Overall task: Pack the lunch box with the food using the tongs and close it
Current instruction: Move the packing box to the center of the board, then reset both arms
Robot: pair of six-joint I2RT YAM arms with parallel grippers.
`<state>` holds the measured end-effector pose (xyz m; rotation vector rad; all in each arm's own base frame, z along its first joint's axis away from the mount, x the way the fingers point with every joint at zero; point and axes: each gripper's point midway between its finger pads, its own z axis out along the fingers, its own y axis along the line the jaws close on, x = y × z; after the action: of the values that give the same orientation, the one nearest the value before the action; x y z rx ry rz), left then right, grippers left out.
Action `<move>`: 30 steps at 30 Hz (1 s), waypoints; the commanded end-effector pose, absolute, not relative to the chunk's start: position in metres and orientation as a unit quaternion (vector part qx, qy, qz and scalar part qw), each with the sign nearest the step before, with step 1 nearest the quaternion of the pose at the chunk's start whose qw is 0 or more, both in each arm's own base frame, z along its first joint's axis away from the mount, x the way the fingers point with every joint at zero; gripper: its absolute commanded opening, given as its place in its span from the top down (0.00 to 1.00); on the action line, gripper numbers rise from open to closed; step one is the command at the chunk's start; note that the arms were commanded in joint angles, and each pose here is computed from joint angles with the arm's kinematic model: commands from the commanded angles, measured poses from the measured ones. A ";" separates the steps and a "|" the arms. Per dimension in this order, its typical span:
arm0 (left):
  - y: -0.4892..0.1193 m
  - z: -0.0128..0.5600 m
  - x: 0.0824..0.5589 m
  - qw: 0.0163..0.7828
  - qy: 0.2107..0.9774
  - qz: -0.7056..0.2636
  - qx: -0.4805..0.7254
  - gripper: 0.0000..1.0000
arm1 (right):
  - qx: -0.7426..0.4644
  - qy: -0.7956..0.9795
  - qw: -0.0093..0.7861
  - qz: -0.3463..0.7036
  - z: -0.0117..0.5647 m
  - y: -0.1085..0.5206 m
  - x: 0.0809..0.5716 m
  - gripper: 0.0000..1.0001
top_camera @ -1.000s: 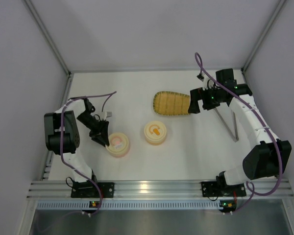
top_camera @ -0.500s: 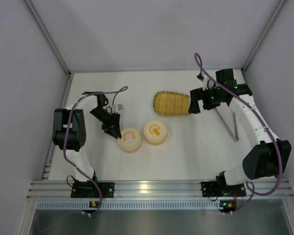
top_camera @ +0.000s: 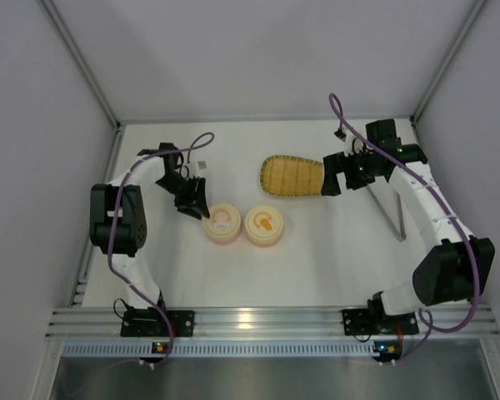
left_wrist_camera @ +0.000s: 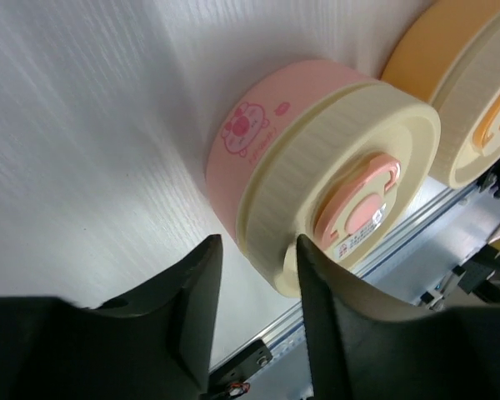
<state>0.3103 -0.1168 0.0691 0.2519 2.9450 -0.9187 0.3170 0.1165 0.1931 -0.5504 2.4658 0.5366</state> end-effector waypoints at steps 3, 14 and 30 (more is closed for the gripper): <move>-0.113 0.088 0.333 0.091 0.946 -0.289 0.117 0.36 | -0.219 0.907 0.298 0.201 0.209 0.118 0.314 0.01; -0.102 0.198 0.324 0.262 0.917 -0.249 0.171 0.02 | -0.180 0.891 0.371 0.191 0.251 0.097 0.325 0.01; -0.050 0.198 0.306 0.362 0.922 -0.112 0.080 0.02 | -0.077 0.911 0.391 0.111 0.206 0.024 0.314 0.01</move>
<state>0.2943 -0.0578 0.1816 0.2208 2.4631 -0.3502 0.3021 0.0320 0.1913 -0.2061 2.4157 0.3510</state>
